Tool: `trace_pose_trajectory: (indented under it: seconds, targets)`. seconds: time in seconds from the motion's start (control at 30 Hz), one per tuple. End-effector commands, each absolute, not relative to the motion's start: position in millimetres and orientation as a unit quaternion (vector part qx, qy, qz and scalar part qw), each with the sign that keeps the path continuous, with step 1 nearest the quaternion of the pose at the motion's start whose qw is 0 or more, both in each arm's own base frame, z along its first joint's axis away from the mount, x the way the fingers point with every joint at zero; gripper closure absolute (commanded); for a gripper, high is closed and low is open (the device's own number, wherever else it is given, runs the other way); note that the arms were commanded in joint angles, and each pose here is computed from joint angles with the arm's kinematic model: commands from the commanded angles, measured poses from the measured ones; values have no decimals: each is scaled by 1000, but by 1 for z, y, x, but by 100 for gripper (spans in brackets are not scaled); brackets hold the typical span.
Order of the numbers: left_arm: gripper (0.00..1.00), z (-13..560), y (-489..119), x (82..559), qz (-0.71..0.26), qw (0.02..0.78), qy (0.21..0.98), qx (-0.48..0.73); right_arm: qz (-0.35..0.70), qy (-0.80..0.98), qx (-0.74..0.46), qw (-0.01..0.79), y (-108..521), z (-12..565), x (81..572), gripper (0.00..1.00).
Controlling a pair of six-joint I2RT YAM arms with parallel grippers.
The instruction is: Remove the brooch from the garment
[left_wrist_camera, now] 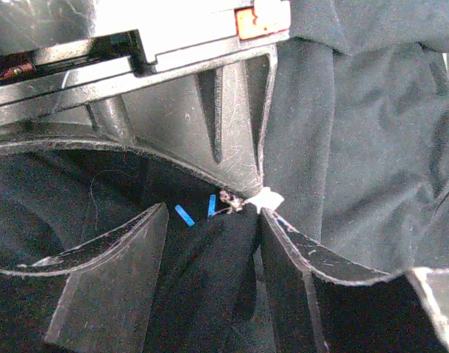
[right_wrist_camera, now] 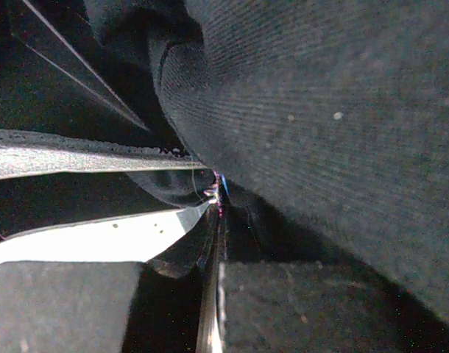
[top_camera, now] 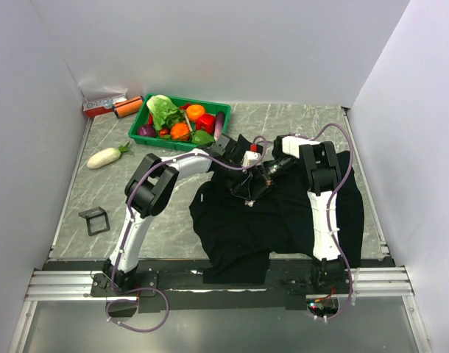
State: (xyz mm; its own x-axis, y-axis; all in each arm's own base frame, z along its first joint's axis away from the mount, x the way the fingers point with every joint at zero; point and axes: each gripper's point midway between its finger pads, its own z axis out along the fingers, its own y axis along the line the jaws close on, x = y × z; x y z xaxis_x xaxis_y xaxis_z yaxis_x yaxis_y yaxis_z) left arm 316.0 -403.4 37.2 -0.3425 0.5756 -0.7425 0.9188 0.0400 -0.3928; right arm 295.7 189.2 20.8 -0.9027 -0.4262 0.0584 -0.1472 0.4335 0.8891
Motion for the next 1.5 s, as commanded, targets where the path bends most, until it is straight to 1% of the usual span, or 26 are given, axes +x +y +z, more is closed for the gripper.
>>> trace_pose_trajectory:
  seconds: [0.0,0.17,0.37,0.77,0.93,1.03,1.1,1.2,1.47]
  targets:
    - [41,36,-412,319,-433,207,683,551,-470,-848,127,210,172,7,281,100]
    - [40,28,-411,313,-421,200,688,556,-468,-848,128,211,172,6,281,100]
    - [40,12,-409,322,-384,211,707,555,-468,-848,128,213,173,6,281,100]
    - [42,-11,-396,316,-341,204,703,591,-468,-848,129,213,173,6,281,100]
    - [42,-8,-396,312,-350,199,700,590,-468,-848,128,214,173,6,281,100]
    - [42,10,-404,320,-380,209,701,566,-468,-847,128,214,172,7,280,100]
    - [42,15,-407,324,-383,215,700,564,-469,-847,128,214,173,7,281,100]
    - [41,10,-407,325,-370,222,694,576,-468,-848,129,214,173,7,281,100]
    - [42,-17,-391,330,-297,238,703,601,-467,-848,128,214,173,7,281,100]
